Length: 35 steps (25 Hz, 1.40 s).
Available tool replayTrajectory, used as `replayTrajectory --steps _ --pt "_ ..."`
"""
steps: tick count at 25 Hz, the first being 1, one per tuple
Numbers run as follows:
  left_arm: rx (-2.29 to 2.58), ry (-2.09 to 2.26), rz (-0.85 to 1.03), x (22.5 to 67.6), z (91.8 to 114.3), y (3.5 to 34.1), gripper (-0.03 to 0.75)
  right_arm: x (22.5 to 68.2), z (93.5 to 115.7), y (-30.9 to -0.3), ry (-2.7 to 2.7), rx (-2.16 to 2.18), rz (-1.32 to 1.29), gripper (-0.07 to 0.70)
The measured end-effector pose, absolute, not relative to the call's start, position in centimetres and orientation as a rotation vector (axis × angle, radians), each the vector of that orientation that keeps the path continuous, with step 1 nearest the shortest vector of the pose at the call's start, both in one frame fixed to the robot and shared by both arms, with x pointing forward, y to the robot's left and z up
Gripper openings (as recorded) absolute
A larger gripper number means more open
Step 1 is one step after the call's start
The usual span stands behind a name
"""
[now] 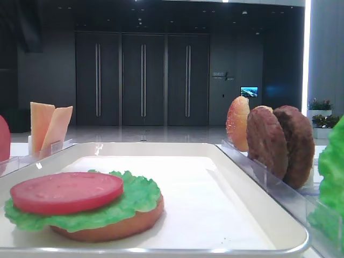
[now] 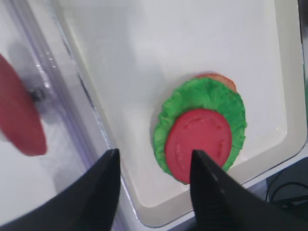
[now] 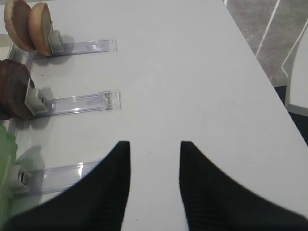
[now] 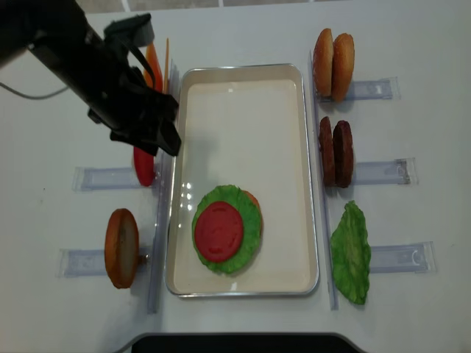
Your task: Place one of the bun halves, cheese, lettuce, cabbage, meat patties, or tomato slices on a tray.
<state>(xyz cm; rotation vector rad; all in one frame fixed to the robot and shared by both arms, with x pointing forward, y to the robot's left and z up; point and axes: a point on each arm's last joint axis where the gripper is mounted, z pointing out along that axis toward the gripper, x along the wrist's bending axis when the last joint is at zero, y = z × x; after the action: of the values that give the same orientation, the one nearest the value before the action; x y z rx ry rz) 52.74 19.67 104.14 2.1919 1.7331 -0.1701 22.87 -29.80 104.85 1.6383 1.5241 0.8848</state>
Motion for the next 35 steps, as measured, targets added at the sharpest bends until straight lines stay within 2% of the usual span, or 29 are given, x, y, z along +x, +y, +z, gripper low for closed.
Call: replayTrajectory --steps 3,6,10,13,23,32,35 --pt "2.163 1.79 -0.106 53.9 106.3 22.1 0.363 22.9 104.8 -29.8 1.524 1.638 0.885 0.244" --pt "2.157 1.878 0.021 54.8 107.5 25.4 0.363 22.9 104.8 -29.8 1.524 1.638 0.885 0.244" --pt "2.142 2.025 0.162 55.1 107.6 29.5 0.363 22.9 104.8 -29.8 1.524 1.638 0.885 0.244" --pt "2.156 2.076 0.232 55.0 107.6 31.1 0.363 22.9 104.8 -29.8 1.524 1.638 0.885 0.244" --pt "2.188 2.084 0.306 53.5 108.2 31.7 0.36 22.9 104.8 -29.8 1.524 1.638 0.885 0.244" --pt "2.086 2.029 0.444 44.0 111.1 31.3 0.358 22.9 104.8 -29.8 1.524 1.638 0.885 0.244" --pt "2.047 2.015 0.484 40.6 111.1 31.2 0.358 22.9 104.8 -29.8 1.524 1.638 0.885 0.244"
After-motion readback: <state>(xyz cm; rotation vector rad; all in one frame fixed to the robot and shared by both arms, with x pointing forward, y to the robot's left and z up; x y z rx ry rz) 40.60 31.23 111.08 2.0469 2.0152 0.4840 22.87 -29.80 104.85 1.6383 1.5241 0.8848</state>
